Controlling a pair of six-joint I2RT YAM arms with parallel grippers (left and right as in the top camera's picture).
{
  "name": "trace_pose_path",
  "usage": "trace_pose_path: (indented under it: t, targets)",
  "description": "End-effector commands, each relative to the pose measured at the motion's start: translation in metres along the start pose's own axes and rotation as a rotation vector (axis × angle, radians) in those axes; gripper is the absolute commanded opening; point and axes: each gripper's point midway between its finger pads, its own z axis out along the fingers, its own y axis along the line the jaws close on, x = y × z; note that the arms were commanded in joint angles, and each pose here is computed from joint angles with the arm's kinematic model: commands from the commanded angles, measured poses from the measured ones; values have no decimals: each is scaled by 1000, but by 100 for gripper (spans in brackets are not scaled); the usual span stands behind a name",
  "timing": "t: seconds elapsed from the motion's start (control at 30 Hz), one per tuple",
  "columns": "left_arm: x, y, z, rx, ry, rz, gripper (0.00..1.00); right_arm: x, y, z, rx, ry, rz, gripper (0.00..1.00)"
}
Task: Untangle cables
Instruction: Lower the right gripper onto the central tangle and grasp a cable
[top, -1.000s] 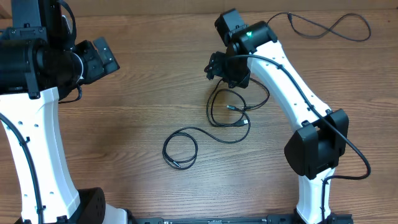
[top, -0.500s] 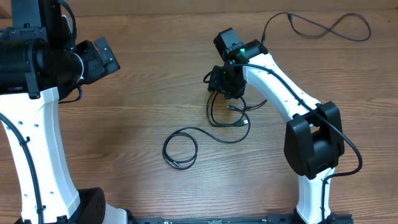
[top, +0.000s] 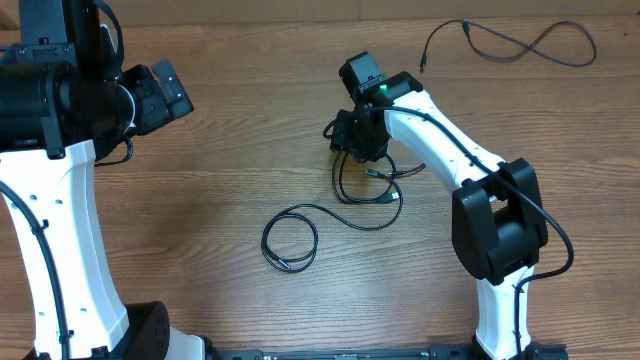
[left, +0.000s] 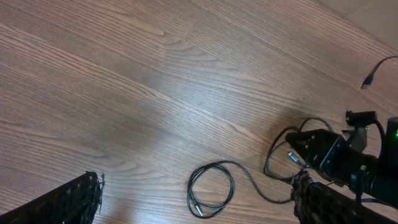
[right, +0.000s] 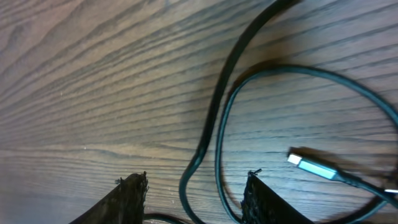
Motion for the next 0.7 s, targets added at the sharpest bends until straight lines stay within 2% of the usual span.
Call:
trace_pose_path:
  t: [0.0,0.27,0.57,0.67]
  targets:
    - [1,-5,-4,18,-6,27,100,8,7,7,-8,15,-30,50]
    - [1,-5,-4,18,-6,27,99,-1,-4,8,86,-64,12,46]
    - [1,-5,-4,18,-6,30,100,8,-15,20,105,-40,38,46]
    - [1,-5,-4,18,-6,30,100,7,-8,22,67,-35,35,41]
